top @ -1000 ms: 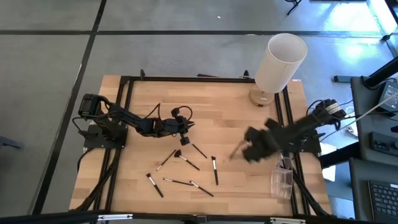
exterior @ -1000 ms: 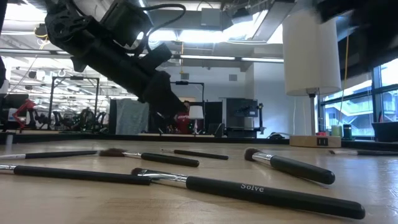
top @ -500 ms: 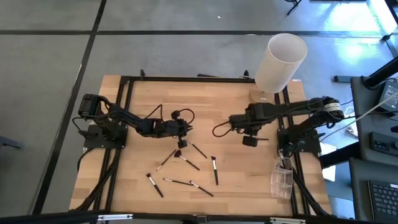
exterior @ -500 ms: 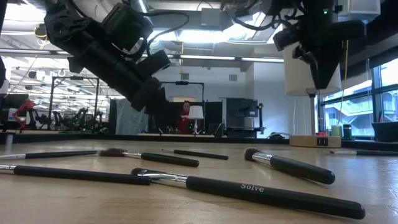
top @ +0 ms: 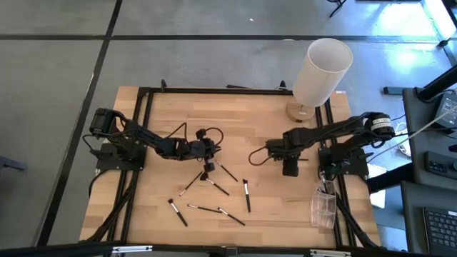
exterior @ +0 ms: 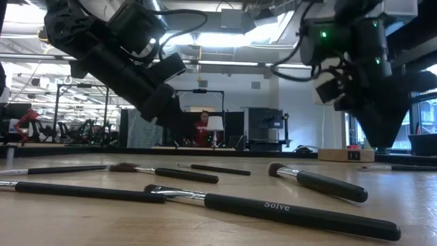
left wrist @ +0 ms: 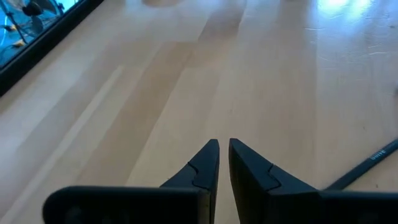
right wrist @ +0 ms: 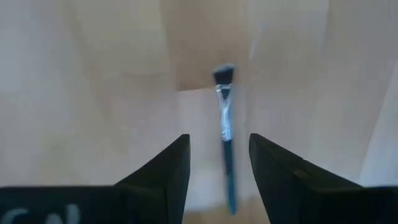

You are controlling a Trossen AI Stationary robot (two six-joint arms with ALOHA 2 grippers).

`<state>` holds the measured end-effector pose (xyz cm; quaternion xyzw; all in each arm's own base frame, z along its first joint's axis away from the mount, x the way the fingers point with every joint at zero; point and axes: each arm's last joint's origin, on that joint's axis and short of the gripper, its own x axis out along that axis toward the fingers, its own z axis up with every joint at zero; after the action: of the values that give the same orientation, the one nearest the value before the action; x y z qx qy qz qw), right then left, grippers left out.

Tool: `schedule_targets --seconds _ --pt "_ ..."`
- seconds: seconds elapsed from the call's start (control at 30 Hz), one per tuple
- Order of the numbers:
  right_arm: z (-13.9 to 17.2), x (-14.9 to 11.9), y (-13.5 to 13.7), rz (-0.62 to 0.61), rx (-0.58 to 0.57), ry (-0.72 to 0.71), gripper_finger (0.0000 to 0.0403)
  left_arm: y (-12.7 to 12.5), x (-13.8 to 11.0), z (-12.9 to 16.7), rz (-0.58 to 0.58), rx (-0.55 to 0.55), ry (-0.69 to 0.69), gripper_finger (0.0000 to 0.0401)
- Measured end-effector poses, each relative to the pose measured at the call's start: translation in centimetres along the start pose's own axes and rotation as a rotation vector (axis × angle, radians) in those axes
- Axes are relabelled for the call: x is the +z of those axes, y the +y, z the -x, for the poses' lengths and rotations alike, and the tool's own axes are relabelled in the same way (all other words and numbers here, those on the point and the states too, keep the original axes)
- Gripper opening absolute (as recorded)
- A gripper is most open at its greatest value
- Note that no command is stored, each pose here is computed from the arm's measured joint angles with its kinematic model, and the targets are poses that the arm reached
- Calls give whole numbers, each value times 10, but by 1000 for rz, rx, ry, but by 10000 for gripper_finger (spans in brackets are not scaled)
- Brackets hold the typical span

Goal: Put items in baskets/containers
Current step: Put the foundation brush into the left section of the transparent organizer

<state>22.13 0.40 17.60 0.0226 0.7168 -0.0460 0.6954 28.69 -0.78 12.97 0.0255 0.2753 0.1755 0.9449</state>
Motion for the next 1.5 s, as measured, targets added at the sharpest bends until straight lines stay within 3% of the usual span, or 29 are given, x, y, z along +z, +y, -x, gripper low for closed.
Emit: schedule_targets --seconds 0.13,0.5,0.97,1.27,1.5 --pt "-17 -5 -3 44 -20 -19 165 2 1 -1 5 6 -3 32" --pt "-23 0 -18 -31 6 -25 161 3 2 -1 5 3 -19 32" --pt "-42 3 -16 -37 29 55 87 2 3 -1 -1 -2 -21 32" --pt "-48 5 -14 -130 93 76 24 2 2 -1 2 -4 -17 32" --pt "-46 6 -12 -300 106 66 30 2 2 -1 2 -3 -14 32"
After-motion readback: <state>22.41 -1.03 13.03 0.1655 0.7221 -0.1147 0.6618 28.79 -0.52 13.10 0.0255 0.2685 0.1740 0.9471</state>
